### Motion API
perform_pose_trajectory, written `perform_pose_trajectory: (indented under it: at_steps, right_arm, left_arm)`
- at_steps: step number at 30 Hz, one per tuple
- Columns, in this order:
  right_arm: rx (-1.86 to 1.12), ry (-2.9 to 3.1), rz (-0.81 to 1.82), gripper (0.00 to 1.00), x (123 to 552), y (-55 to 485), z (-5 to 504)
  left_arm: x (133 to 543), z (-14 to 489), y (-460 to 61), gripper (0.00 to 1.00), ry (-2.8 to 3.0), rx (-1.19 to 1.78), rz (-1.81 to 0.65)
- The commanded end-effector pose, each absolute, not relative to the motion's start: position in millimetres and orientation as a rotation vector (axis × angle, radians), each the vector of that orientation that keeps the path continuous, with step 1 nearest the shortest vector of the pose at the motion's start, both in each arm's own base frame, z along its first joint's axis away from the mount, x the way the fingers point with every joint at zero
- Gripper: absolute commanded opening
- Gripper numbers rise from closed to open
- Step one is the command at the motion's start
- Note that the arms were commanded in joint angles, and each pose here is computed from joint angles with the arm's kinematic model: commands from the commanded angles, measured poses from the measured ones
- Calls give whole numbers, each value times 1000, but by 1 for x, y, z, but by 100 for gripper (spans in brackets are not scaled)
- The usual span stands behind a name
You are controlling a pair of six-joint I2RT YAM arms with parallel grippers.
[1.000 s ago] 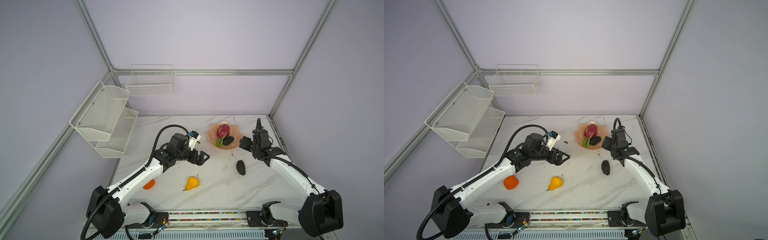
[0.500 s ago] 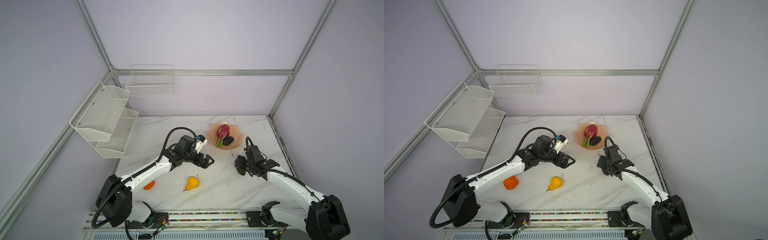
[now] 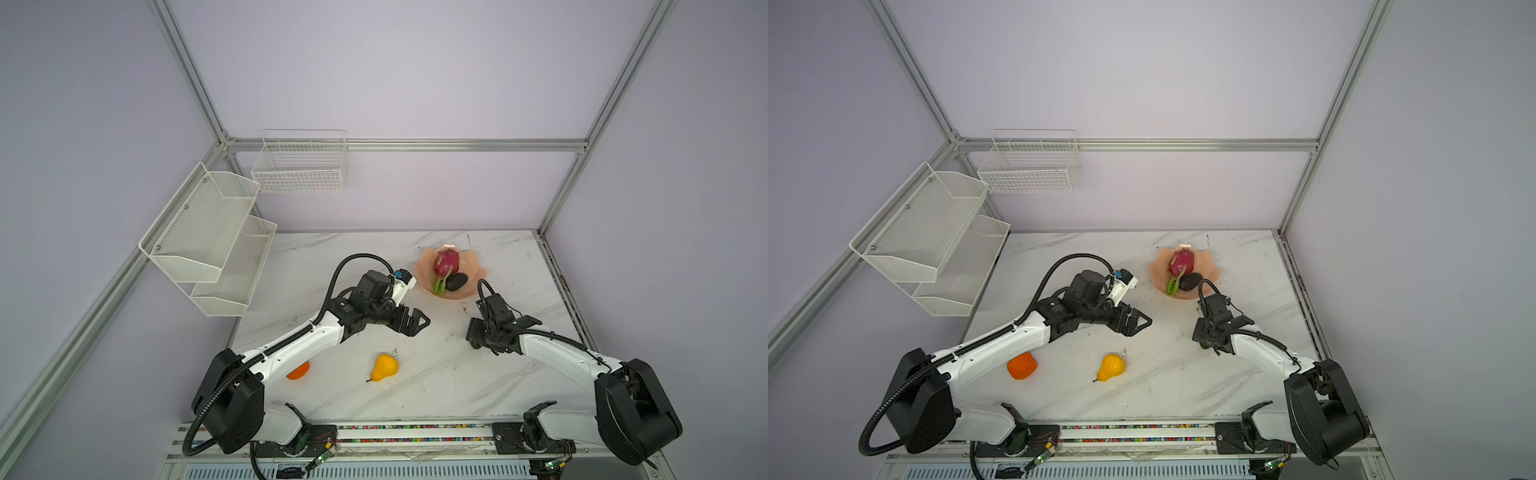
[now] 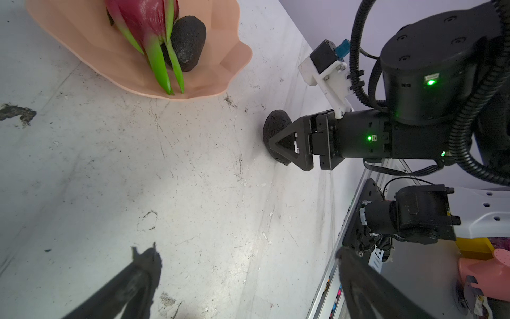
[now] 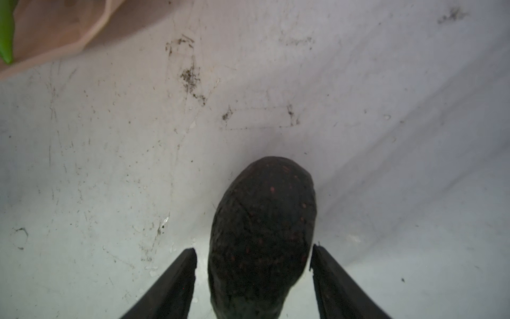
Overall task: Arrange fruit in a fruit bowl
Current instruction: Pick up the fruit from the middle-right of the table, then place the fruit in the fruit bowl.
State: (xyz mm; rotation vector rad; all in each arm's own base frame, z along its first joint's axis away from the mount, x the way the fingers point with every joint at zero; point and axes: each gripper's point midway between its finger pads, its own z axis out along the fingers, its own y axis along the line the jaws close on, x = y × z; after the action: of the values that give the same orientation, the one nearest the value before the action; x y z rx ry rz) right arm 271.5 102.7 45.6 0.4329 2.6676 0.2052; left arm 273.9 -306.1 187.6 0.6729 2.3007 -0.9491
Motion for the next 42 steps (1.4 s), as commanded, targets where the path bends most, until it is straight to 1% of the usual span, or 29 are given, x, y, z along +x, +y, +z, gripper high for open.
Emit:
perform_pose_trajectory:
  at_steps: [1, 2, 4, 5, 6, 8, 11, 13, 16, 19, 24, 29, 36, 37, 41, 42]
  right_arm:
    - [448, 2626, 207, 64, 287, 107, 48]
    - [445, 2621, 216, 58, 290, 110, 49]
    - [434, 2640, 199, 40, 295, 112, 44]
    - [427, 2632, 205, 37, 298, 113, 48]
    - [423, 2611, 220, 36, 305, 116, 57]
    - [414, 2571, 240, 36, 319, 122, 80]
    - [335, 2502, 207, 36, 352, 127, 125]
    - [292, 2470, 192, 36, 379, 129, 144]
    - [240, 2430, 153, 35, 424, 121, 153]
    - [229, 2401, 161, 35, 465, 114, 152]
    - [211, 2376, 157, 35, 515, 108, 138]
    - [215, 2372, 159, 35, 536, 103, 116]
    - [219, 2397, 166, 36, 538, 103, 97]
    - [219, 2398, 172, 38, 538, 104, 97]
    - [219, 2391, 181, 52, 537, 105, 101]
    - [223, 2386, 182, 54, 537, 104, 104]
  left_arm:
    - [293, 232, -323, 100, 2169, 687, -980]
    - [293, 233, -324, 100, 2165, 688, -981]
    - [293, 233, -323, 100, 2166, 693, -977]
    - [292, 234, -323, 100, 2165, 696, -979]
    - [291, 239, -323, 100, 2157, 697, -983]
    - [294, 247, -321, 100, 2140, 684, -969]
    - [303, 256, -316, 100, 2125, 654, -924]
    - [309, 265, -314, 100, 2101, 648, -905]
    - [322, 265, -311, 100, 2103, 619, -853]
    - [336, 262, -306, 100, 2116, 564, -819]
    - [347, 258, -300, 100, 2138, 513, -795]
    - [343, 256, -299, 100, 2133, 515, -809]
    - [338, 248, -295, 100, 2151, 531, -802]
    - [337, 246, -295, 100, 2159, 533, -798]
    - [333, 240, -292, 100, 2182, 537, -793]
    - [332, 237, -292, 100, 2191, 540, -793]
